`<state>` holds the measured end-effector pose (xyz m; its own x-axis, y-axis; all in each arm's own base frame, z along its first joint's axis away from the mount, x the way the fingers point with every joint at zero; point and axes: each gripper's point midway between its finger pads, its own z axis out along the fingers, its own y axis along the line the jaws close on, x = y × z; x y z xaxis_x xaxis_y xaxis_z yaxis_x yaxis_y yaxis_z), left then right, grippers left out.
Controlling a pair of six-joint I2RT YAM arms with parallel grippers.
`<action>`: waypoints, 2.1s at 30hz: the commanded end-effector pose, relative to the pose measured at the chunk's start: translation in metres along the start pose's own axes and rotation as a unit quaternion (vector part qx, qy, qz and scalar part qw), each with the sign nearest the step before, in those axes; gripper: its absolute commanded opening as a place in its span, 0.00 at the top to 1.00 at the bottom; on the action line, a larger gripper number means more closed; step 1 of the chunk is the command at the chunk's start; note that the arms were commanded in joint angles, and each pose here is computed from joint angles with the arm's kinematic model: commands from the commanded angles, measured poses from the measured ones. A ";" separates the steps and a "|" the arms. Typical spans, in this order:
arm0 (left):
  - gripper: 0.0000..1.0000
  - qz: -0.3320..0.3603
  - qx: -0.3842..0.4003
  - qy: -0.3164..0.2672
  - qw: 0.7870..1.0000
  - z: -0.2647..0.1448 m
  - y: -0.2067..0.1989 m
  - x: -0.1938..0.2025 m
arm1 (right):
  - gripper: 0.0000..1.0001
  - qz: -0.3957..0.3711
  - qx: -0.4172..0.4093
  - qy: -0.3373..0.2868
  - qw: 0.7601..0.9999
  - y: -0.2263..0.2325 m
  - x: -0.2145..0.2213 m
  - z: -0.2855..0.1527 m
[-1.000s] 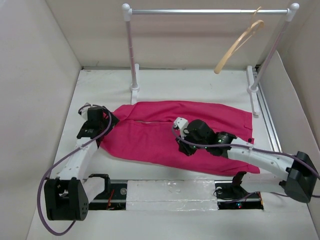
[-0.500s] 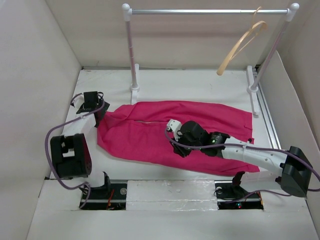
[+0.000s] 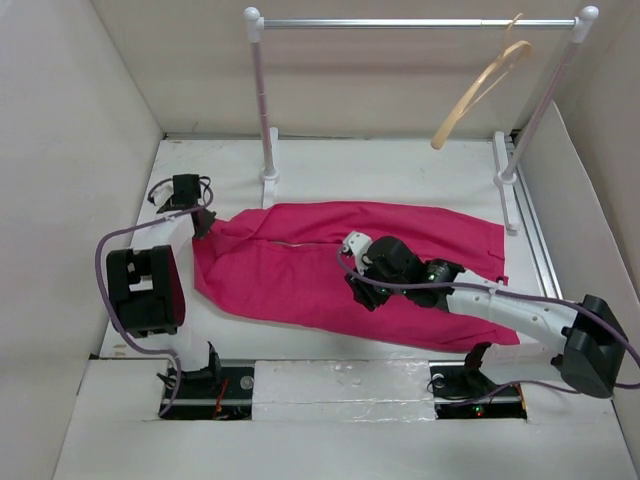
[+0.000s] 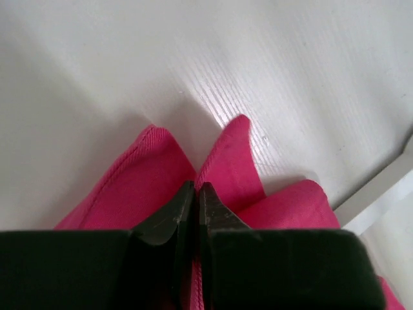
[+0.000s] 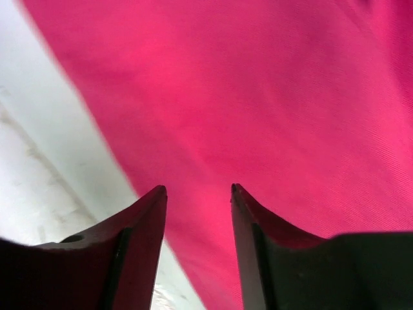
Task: Place the trousers on the hanger
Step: Fold the trousers
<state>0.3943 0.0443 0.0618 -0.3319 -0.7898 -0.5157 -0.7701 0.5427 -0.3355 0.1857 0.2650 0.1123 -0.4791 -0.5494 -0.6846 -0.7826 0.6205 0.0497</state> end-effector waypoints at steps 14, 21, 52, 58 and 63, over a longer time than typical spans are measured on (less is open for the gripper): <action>1.00 0.017 0.071 -0.234 0.969 -0.205 -0.025 -0.134 | 0.30 0.151 0.176 -0.042 0.972 -0.143 0.020 -0.054; 0.86 0.089 0.008 -0.196 0.977 -0.110 -0.082 -0.171 | 0.28 0.176 0.214 -0.064 0.959 -0.181 0.012 -0.082; 0.30 0.336 0.257 0.215 0.880 -0.166 -0.009 0.244 | 0.14 0.517 0.308 -0.043 0.798 -0.382 0.176 -0.088; 0.28 0.281 0.237 0.289 0.884 -0.150 0.024 0.265 | 1.00 0.518 0.255 -0.109 0.809 -0.379 0.154 -0.083; 0.28 0.283 0.207 0.278 0.894 -0.146 0.035 0.259 | 1.00 0.466 0.344 -0.148 0.802 -0.396 0.122 -0.150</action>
<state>0.2124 -0.1874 0.0351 -0.9086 -0.2974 -0.2932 -0.1307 0.8694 -0.4766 0.3530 -0.1111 0.0481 -0.6606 0.4979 -0.5619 0.3640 0.8670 0.3403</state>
